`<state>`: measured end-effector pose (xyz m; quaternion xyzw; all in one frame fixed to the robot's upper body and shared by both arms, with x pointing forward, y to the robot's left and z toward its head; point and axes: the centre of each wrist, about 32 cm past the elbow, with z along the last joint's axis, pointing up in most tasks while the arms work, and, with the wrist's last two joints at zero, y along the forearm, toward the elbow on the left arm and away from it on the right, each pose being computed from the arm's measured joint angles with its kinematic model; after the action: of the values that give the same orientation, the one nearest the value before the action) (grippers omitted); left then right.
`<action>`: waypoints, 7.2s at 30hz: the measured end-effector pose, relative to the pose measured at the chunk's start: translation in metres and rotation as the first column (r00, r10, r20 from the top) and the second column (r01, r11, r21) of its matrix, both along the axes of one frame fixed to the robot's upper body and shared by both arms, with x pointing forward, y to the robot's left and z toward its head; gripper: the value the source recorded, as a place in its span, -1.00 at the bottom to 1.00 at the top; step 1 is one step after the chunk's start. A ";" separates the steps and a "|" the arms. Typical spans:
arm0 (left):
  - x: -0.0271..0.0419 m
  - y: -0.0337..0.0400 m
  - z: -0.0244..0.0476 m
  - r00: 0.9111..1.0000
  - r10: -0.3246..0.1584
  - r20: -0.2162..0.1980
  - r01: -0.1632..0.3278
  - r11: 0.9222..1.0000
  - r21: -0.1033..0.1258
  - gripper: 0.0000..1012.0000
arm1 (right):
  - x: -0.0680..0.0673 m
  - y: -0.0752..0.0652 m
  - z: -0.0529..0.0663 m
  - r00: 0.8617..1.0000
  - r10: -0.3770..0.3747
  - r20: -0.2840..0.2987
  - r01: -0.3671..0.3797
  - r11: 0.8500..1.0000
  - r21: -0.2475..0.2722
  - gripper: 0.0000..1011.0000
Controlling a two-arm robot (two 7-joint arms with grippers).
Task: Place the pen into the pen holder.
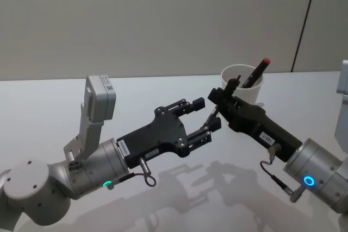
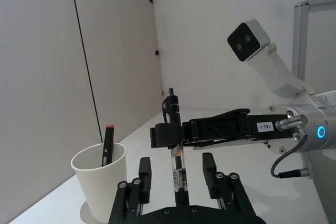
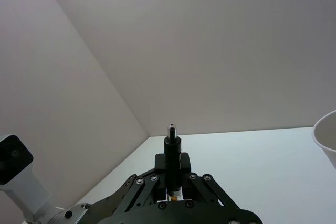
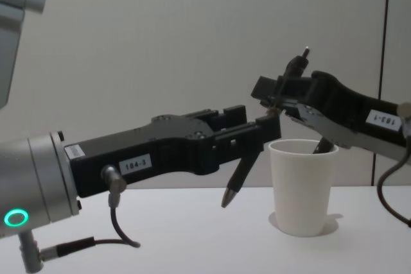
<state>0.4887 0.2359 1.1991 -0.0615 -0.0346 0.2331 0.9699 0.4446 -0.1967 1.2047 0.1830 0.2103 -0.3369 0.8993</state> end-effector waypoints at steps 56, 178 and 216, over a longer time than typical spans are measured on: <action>0.0000 0.0000 0.0000 1.000 0.000 0.000 0.000 1.000 0.000 0.98 | 0.023 -0.036 0.024 0.893 -0.311 0.324 0.371 0.917 -0.143 -0.71; 0.0014 -0.0072 0.0017 0.993 0.116 0.002 -0.116 0.992 0.039 0.98 | 0.058 -0.015 0.001 0.857 -0.369 0.359 0.496 0.779 -0.384 0.98; 0.0036 -0.0297 0.0053 0.868 0.486 0.100 -0.496 0.859 0.131 0.98 | -0.001 -0.041 -0.016 0.852 -0.412 0.324 0.522 0.725 -0.450 0.98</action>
<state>0.4923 0.2062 1.2044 0.0163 -0.0974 0.4670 0.8787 0.4433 -0.2373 1.1888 0.0122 -0.0347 -0.5770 0.8159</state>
